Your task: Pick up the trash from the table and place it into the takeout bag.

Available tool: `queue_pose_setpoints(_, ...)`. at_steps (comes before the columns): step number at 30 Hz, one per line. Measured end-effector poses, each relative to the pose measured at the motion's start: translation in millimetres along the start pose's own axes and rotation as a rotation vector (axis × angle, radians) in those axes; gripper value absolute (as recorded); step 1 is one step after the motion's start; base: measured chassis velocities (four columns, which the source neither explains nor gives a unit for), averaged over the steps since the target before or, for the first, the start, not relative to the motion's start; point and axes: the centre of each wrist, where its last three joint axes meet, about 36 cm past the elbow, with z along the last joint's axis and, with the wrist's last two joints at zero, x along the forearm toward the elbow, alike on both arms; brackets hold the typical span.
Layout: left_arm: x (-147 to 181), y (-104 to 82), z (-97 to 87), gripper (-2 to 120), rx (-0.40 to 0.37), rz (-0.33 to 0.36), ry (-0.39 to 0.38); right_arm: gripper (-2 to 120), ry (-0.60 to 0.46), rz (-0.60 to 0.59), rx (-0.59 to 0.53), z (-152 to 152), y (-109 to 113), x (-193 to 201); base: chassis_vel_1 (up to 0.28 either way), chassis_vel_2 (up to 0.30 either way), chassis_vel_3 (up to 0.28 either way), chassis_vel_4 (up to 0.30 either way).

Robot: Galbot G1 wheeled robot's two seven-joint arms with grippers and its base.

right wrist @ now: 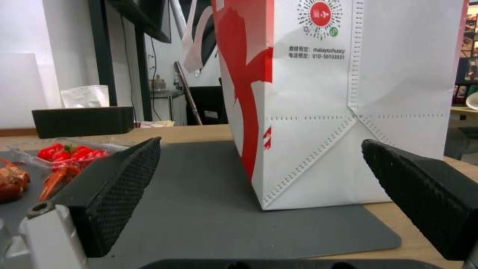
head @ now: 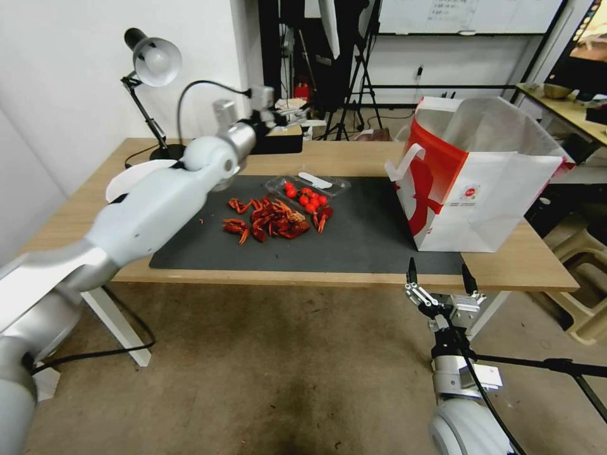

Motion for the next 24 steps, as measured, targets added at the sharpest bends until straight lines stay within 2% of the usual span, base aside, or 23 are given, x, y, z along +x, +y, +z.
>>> queue_pose_setpoints(2, 24, 7.1, 3.0, 100, 0.003, -0.024, -0.01, 100, 0.0, -0.002, 0.0, 0, 1, 0, 0.0, 0.0, 0.0, 0.0)
queue_pose_setpoints(7, 51, 12.9, 4.1, 100, 0.002, -0.05, -0.03, 100, 0.0, -0.006, 0.0, 0, 3, 1, 0.0, 0.0, 0.0, 0.0)
queue_pose_setpoints(9, 76, 14.9, 11.4, 100, 0.006, -0.069, -0.034, 100, 0.0, -0.01, -0.002, 0, 4, 1, 0.0, 0.0, 0.0, 0.0)
queue_pose_setpoints(10, 76, 14.9, 11.4, 100, 0.006, -0.069, -0.034, 100, 0.0, -0.01, -0.002, 0, 4, 1, 0.0, 0.0, 0.0, 0.0)
queue_pose_setpoints(16, 122, 17.9, 38.2, 100, 0.012, -0.114, -0.005, 100, -0.003, -0.017, -0.002, 0, 5, -2, 0.0, 0.0, 0.0, 0.0)
queue_pose_setpoints(24, 160, 22.4, 47.3, 100, 0.004, -0.163, -0.008, 100, -0.004, -0.027, -0.005, 1, 8, -5, 0.0, 0.0, 0.0, 0.0)
